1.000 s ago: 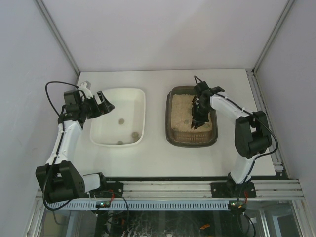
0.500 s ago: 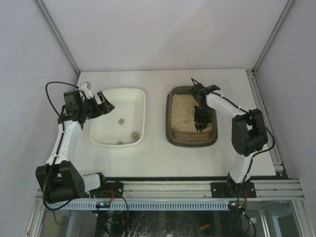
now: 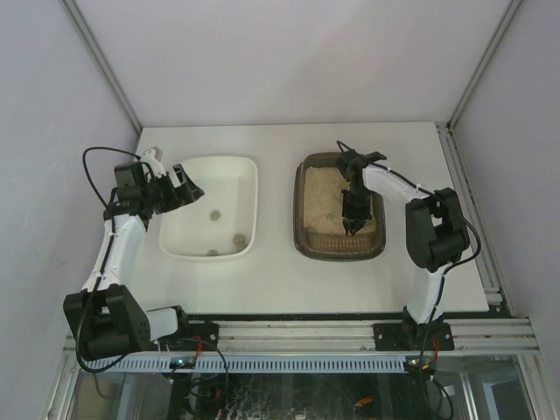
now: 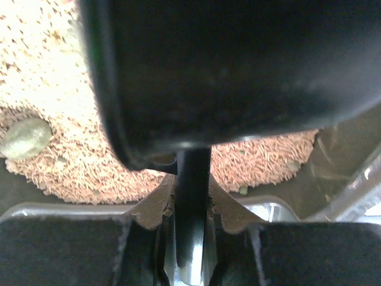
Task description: Clean the litter box
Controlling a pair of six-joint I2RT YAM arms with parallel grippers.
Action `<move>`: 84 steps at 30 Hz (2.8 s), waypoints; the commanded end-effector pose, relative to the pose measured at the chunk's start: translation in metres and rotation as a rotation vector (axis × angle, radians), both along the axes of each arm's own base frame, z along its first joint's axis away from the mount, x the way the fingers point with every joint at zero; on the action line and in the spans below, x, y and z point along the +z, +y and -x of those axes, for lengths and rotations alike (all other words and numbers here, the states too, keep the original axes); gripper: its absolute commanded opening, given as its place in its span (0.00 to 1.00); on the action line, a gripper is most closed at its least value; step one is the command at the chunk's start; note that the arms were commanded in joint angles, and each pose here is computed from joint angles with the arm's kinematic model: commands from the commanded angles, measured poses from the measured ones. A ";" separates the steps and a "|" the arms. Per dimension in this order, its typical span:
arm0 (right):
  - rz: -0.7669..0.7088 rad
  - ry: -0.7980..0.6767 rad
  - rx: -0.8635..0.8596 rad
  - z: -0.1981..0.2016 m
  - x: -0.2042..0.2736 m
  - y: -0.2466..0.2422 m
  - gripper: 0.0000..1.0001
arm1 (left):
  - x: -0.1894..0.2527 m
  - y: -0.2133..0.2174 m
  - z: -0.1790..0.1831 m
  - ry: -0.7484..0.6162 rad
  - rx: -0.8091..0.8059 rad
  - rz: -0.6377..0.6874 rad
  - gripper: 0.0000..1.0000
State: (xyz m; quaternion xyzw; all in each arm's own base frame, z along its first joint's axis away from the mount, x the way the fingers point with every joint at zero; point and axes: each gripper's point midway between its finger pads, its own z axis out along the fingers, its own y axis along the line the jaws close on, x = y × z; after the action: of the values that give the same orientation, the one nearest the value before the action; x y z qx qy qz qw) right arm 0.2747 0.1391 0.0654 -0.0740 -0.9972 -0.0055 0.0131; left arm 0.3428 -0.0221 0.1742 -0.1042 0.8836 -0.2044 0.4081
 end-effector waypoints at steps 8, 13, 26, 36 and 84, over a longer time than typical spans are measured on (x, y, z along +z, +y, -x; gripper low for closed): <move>-0.240 0.107 -0.039 0.004 -0.010 0.034 0.00 | -0.003 -0.003 0.001 -0.007 -0.017 -0.003 0.95; -0.402 0.130 -0.085 -0.002 -0.008 0.049 0.00 | -0.004 -0.002 0.001 -0.004 -0.015 -0.005 0.94; -0.664 0.186 -0.148 0.003 -0.009 0.073 0.00 | -0.009 -0.001 0.002 0.010 -0.013 -0.011 0.94; -0.800 0.112 -0.186 0.005 0.004 0.073 0.00 | -0.015 0.001 0.001 0.026 -0.009 -0.023 0.94; -1.530 -0.518 0.058 0.016 0.097 0.077 0.00 | -0.026 -0.008 0.051 0.080 -0.157 -0.393 0.99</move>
State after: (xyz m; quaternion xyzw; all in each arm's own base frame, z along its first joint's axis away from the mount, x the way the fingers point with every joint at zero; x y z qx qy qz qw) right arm 0.2651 0.2110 0.1295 -0.0679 -0.7402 -0.6541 -0.1406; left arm 0.3052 -0.0196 0.1456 -0.0106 0.9299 -0.0668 0.3615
